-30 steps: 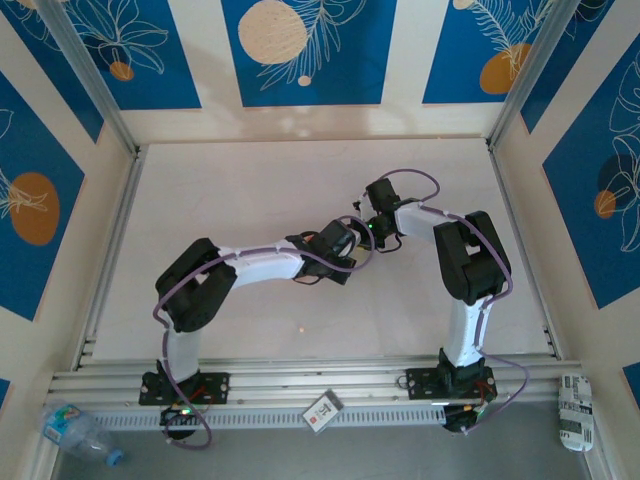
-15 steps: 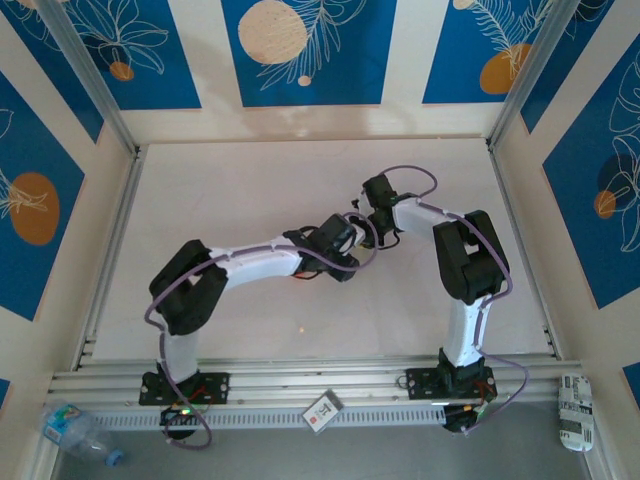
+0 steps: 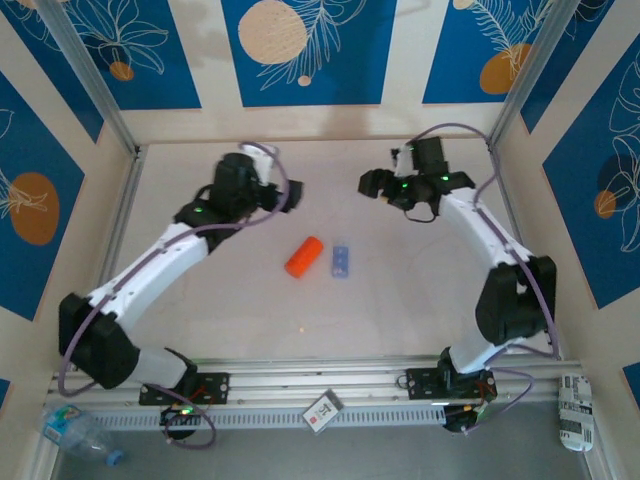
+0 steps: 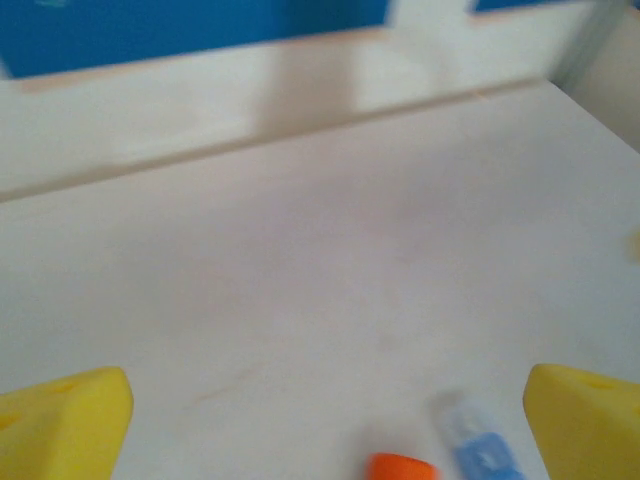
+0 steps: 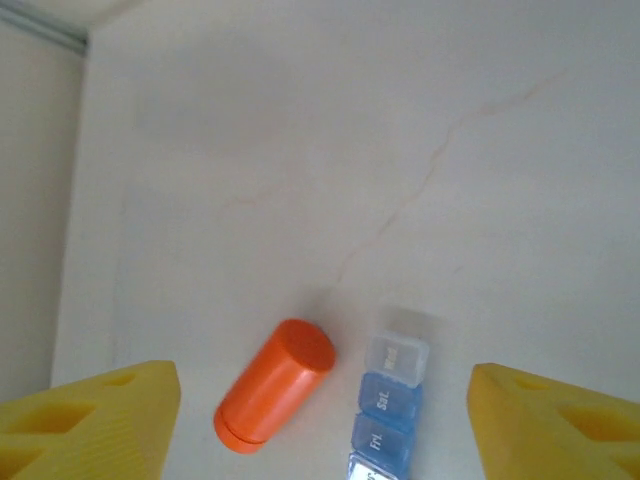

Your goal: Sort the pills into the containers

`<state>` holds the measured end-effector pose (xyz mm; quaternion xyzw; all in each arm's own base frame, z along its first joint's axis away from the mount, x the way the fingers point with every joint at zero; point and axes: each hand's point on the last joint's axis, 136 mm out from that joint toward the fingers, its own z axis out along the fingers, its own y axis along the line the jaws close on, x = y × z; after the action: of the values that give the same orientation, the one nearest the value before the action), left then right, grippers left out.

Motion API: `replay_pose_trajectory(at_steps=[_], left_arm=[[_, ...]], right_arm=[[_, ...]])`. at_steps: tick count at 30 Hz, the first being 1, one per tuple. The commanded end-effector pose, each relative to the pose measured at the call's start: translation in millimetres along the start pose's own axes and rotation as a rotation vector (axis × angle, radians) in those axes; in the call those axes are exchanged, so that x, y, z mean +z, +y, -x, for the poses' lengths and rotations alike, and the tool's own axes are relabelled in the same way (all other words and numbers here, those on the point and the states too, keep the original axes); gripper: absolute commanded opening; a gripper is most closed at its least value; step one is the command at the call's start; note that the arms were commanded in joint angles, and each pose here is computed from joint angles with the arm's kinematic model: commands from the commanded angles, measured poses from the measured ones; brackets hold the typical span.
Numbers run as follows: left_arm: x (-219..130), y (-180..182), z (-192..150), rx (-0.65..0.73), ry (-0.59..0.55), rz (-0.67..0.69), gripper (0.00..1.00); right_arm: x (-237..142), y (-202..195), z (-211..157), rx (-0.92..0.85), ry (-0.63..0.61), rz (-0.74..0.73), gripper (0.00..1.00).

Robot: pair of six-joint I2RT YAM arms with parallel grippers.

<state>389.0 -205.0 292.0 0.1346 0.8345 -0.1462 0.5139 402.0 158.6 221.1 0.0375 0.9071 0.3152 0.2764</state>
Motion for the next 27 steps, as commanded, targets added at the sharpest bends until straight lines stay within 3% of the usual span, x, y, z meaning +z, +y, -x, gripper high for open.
replay_pose_trajectory(at_steps=[1, 7, 11, 12, 16, 22, 27], left_arm=[[-12.9, 39.2, -3.0, -0.043, -0.018, 0.068, 1.00], [-24.4, 101.3, -17.9, -0.141, -0.060, 0.196, 1.00], [-36.7, 133.1, -30.0, -0.105, -0.144, 0.309, 1.00], [-39.8, 138.6, -32.6, -0.091, -0.165, 0.324, 1.00], [-47.4, 153.1, -45.5, -0.075, -0.165, 0.365, 1.00], [-48.3, 178.4, -65.8, -0.169, -0.108, 0.402, 1.00], [-47.3, 174.8, -75.1, -0.220, -0.050, 0.345, 1.00]], right_arm=[[-23.9, 0.7, 1.7, 0.003, -0.029, 0.028, 0.82], [-37.4, -2.3, 1.4, -0.072, -0.044, -0.044, 0.86], [-44.6, -23.5, 0.7, -0.080, -0.108, -0.151, 0.94], [-45.5, -25.7, 0.5, -0.086, -0.124, -0.152, 0.98], [-37.6, -12.8, -11.2, -0.147, -0.116, -0.104, 0.99], [11.3, 20.0, -49.8, -0.395, 0.034, -0.146, 0.99], [53.3, 55.6, -104.0, -0.565, 0.285, -0.084, 0.99]])
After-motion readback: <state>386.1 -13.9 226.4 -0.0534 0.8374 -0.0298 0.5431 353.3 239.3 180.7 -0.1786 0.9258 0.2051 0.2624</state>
